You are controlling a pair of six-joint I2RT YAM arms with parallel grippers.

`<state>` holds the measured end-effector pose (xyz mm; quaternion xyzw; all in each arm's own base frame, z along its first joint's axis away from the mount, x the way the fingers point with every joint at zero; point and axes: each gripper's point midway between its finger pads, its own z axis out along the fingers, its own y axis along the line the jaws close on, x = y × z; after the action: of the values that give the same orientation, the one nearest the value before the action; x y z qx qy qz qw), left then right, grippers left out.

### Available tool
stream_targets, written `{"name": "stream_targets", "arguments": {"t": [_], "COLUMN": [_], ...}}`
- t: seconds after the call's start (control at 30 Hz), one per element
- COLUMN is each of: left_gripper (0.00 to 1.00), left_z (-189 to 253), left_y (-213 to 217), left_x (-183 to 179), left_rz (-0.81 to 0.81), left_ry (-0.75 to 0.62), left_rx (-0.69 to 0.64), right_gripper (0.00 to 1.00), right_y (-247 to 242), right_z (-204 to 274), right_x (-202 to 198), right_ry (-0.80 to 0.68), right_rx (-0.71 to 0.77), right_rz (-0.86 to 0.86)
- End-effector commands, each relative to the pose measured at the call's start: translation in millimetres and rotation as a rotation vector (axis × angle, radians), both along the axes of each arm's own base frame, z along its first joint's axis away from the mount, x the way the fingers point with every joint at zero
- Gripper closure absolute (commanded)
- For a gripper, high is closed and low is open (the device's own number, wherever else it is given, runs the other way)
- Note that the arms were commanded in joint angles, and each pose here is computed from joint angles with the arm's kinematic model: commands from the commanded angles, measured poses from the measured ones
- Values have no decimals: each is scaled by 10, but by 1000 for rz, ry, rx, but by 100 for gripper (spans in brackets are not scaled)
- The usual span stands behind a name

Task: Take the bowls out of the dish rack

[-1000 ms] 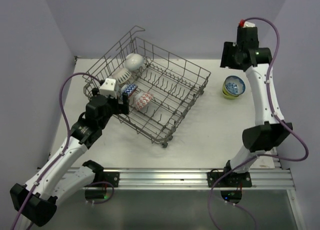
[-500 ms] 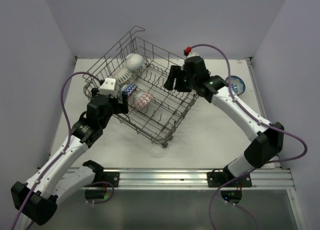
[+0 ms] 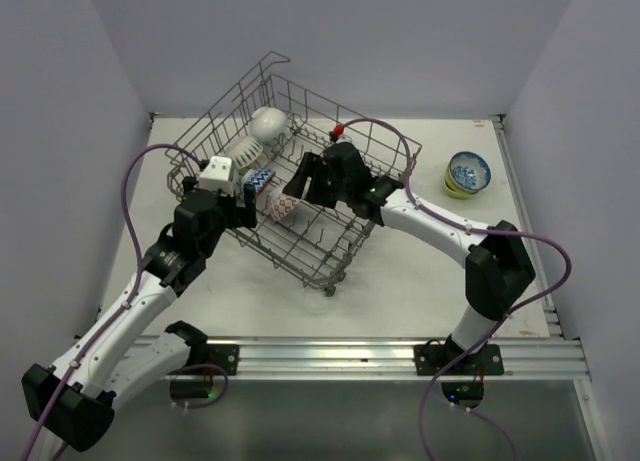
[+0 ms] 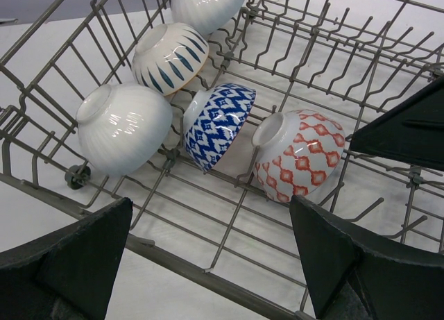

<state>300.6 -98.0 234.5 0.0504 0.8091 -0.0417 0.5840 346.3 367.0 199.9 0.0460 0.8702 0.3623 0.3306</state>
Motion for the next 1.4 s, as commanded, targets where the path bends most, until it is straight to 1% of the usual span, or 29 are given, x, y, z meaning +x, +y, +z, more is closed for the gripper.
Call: {"name": "stream_targets", "arguments": {"t": [0.0,0.33,0.5,0.63,0.73,0.8,0.87,0.9,0.93,1.07,1.1,1.17,1.2,1.23,1.3,1.37], "left_gripper": [0,0,0,0,0,0,0,0,0,0,0,0,0,0,0,0], "left_z": [62,97,118,109,104,96,98,102,91,92,88,80,87,88,84,88], "left_y": [-24,-42,-60,-66,-82,-86,-96,-100,-98,-115,-126,-121,-122,-126,-123,-119], "left_x": [12,1,-5,-2,-4,-6,-6,-9,-7,-9,-10,-9,-8,-10,-11,-8], "left_rz": [-12,-23,-33,-33,-42,-45,-48,-51,-51,-58,-62,-60,-60,-62,-60,-59], "left_ry": [-27,-35,-38,-35,-32,-31,-30,-31,-28,-27,-25,-24,-25,-25,-24,-25], "left_rx": [-1,-11,-18,-20,-21,-21,-23,-24,-23,-25,-27,-26,-27,-25,-26,-26], "right_gripper": [31,30,29,29,29,30,32,36,38,41,45,48,55,57,58,58], "right_y": [145,101,129,265,333,411,432,446,452,458,468,465,474,454,445,423], "right_z": [19,-164,-335,-412,-527,-489,-523,-504,-486,-440,-439,-444,-391,-430,-342,-333], "right_x": [121,151,157,197,222,275,274,279,280,251,235,221,233,209,226,217], "right_ry": [-16,-1,24,43,67,54,60,69,53,27,26,16,3,4,-20,-28], "right_rx": [72,45,31,74,73,113,139,170,206,293,308,339,371,374,406,404], "right_rz": [-67,-140,-145,-132,-129,-132,-140,-155,-162,-189,-192,-197,-205,-208,-215,-219]}}
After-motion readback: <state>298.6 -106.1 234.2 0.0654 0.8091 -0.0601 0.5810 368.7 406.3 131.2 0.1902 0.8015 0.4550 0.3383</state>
